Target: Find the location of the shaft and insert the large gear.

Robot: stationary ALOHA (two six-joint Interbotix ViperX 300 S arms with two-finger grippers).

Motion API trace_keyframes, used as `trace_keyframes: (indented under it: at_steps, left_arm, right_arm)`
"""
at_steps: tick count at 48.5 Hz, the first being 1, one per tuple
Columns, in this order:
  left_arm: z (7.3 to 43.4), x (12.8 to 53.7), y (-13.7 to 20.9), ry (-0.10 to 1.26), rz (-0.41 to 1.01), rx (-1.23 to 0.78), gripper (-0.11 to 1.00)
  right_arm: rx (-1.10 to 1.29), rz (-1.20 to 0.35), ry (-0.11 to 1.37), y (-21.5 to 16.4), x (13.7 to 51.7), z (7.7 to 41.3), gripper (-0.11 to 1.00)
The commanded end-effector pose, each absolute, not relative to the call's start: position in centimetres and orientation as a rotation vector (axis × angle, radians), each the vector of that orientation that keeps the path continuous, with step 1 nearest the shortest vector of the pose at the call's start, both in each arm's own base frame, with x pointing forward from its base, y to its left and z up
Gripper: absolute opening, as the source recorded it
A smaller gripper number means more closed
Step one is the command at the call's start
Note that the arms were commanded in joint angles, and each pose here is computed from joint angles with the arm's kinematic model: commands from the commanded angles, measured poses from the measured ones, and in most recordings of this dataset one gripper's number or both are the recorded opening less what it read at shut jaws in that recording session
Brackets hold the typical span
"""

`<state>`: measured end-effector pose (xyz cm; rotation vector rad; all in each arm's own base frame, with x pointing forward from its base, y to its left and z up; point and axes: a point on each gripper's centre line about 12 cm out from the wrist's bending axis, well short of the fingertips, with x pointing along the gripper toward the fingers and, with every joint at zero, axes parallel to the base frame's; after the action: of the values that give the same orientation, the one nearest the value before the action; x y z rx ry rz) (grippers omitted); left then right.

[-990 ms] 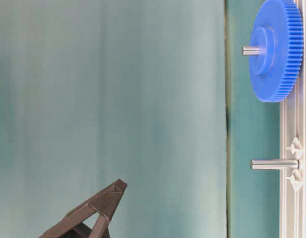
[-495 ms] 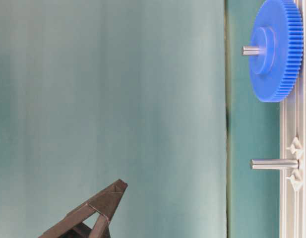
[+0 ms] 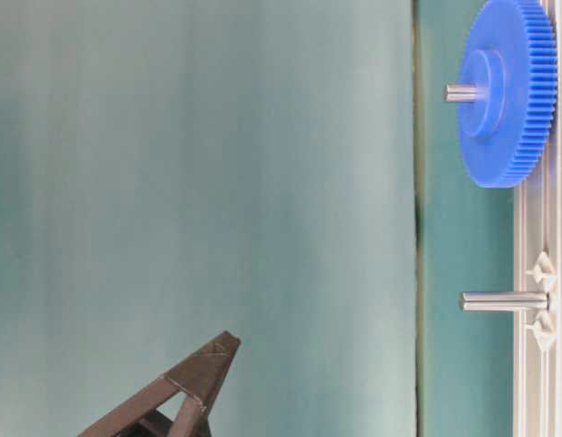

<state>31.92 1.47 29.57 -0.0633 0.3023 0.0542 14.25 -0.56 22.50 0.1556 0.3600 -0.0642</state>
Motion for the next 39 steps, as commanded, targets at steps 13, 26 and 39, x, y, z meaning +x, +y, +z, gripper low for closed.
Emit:
trace_keyframes:
  at_steps: [13, 26, 39]
  left_arm:
    - [30.62, 31.87, 1.37, 0.266, 0.049, -0.059, 0.9]
    - [30.62, 31.87, 1.37, 0.266, 0.05, -0.061, 0.9]
    - [30.4, 31.89, 1.37, 0.272, 0.05, -0.061, 0.9]
  right_arm:
    - [0.163, -0.067, 0.347, -0.6, 14.42, 22.93, -0.01]
    - [0.163, -0.067, 0.349, -0.6, 14.43, 22.91, -0.01]
    - [0.163, -0.067, 0.35, -0.6, 14.43, 22.84, -0.01]
